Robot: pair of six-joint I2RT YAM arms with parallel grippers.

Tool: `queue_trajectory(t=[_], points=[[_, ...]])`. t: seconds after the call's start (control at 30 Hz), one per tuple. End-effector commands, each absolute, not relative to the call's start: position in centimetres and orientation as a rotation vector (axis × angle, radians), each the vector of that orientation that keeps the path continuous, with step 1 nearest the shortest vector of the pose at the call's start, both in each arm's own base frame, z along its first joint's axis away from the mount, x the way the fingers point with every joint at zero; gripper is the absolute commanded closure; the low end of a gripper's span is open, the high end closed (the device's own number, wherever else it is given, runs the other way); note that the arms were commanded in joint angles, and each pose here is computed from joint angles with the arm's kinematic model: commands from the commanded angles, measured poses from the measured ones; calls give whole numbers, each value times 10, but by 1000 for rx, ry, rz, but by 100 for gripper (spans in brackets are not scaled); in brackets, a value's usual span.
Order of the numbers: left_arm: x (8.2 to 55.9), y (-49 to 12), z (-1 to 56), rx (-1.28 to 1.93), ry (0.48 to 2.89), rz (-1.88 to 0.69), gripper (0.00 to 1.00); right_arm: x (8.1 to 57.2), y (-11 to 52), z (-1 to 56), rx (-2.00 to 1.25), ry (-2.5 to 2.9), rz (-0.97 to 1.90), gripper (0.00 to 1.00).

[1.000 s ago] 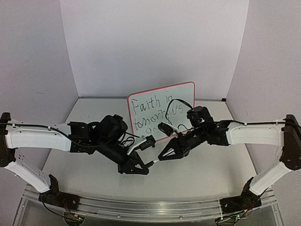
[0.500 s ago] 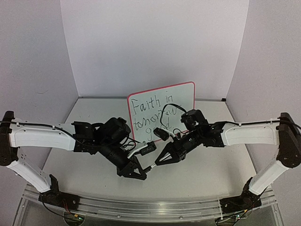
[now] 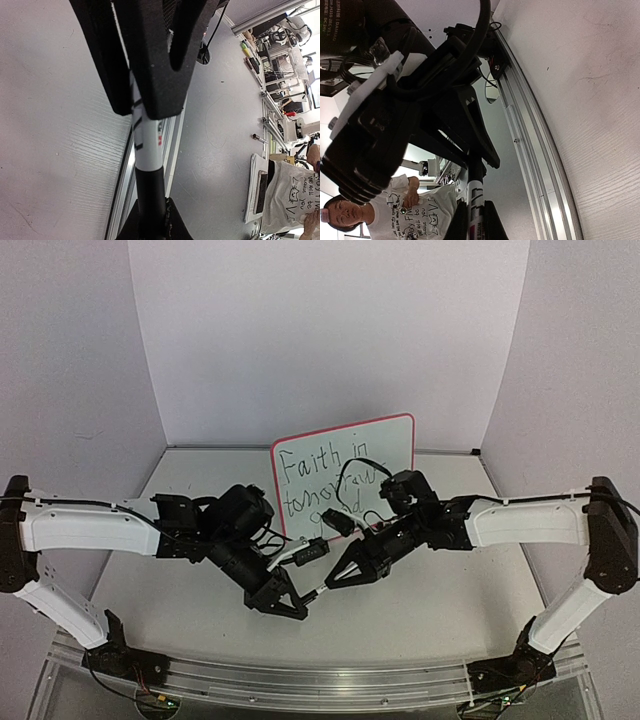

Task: Write a sentence on the whiteboard
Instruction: Hold the pen cap from the whiteboard marker.

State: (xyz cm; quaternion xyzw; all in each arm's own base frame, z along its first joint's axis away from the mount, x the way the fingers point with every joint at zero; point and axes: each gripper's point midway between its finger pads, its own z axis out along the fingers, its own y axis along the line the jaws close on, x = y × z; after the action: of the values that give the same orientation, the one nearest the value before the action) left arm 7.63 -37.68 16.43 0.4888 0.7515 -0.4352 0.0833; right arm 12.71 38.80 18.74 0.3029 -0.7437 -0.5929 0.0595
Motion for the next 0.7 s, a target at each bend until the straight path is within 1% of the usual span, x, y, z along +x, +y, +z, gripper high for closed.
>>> queue_trajectory(t=[0.0,0.33,0.53,0.6,0.67], points=[[126,-427,292,1285,1653,-1404,100,82,411,207,1134,-2041,-1847,100],[120,-434,314,1348,1569,-1430,100,76,411,221,1159,-1965,-1866,100],[116,-426,289,1391,1691,-1411,100,83,408,220,1145,-2026,-1873,100],[114,-421,278,1402,1752,-1395,96,87,405,221,1136,-2044,-1882,100],[113,-415,273,1393,1788,-1383,87,91,402,223,1131,-2058,-1893,100]])
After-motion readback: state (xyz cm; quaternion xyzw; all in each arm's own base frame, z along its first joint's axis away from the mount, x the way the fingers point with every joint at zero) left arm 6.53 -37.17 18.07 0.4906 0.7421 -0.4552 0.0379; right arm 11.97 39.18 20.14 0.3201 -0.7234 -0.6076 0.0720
